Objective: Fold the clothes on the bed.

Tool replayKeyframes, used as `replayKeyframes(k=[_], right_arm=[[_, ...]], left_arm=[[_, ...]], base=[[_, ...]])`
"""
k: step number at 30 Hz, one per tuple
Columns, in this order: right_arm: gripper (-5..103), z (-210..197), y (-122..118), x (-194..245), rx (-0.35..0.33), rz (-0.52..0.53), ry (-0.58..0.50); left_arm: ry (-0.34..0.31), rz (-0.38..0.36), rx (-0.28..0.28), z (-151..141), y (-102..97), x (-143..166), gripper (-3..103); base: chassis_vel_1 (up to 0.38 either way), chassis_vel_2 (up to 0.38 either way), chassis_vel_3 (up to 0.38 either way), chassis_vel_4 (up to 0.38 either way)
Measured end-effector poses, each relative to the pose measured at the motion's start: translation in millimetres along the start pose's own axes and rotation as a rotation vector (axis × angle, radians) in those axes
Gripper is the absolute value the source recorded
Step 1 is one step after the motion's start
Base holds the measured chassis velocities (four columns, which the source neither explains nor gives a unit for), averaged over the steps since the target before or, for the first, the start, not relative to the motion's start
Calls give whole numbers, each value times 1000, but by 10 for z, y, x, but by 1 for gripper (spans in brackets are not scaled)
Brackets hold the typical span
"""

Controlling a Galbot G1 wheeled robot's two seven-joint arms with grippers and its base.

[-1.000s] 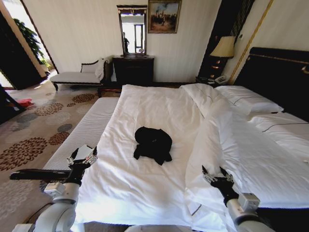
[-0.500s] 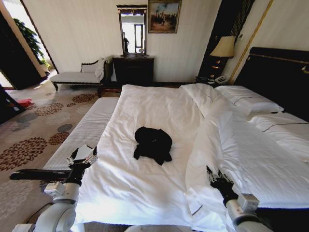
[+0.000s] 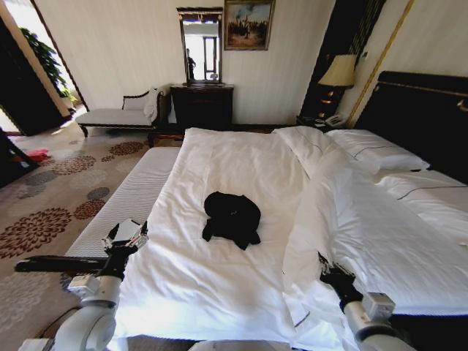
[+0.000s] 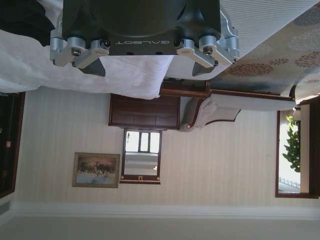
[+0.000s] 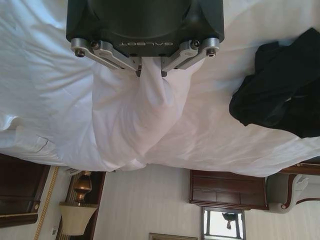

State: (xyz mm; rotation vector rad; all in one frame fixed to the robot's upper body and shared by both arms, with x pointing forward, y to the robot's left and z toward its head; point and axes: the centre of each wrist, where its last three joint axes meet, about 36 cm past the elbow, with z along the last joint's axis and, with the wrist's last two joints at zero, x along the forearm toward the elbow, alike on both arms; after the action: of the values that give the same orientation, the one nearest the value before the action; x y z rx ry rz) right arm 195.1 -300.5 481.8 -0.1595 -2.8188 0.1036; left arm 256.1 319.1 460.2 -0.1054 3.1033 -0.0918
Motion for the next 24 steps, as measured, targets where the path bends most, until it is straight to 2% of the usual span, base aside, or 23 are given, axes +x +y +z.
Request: replayKeyframes(k=[7,11,13,14,15,17,18,19,21,22,24], right_arm=[[2,-82,-164,-76,17,73,-37],[2,-127,-322,-111,11,150,-65],[2,-163,-528,-122,5,228,-88],[2,-163,-528,-122,5,228,-88],[2,-168,-655,-123,8,272,-100],[2,-163,-884,-104,8,342,-112],[2,-158,-997,-88,6,373,-117],[2,-158,-997,-88,6,373,-117],[2,-111,-1238,-63,13,438,-125],[2,-111,-1238,-63,13,438,-125],[2,-51,-1429,-78,18,489,-127]], left_arm=[[-7,-2,-2,-15,9,-17,100],[-11,-7,-2,-23,20,-22,100],[-11,-9,0,-21,22,-21,100],[-11,-9,0,-21,22,-21,100],[-11,-10,0,-21,22,-20,96],[-11,-9,0,-19,18,-23,98],[-11,-7,-1,-20,17,-27,102],[-11,-7,-1,-20,17,-27,102],[-12,-7,-4,-23,21,-45,100],[-12,-7,-4,-23,21,-45,100],[-10,-8,-6,-15,26,-58,99]], base=[[0,0,0,0],[0,0,0,0],[0,0,0,0],[0,0,0,0],[0,0,0,0],[0,0,0,0],[0,0,0,0],[0,0,0,0],[0,0,0,0],[0,0,0,0],[0,0,0,0]])
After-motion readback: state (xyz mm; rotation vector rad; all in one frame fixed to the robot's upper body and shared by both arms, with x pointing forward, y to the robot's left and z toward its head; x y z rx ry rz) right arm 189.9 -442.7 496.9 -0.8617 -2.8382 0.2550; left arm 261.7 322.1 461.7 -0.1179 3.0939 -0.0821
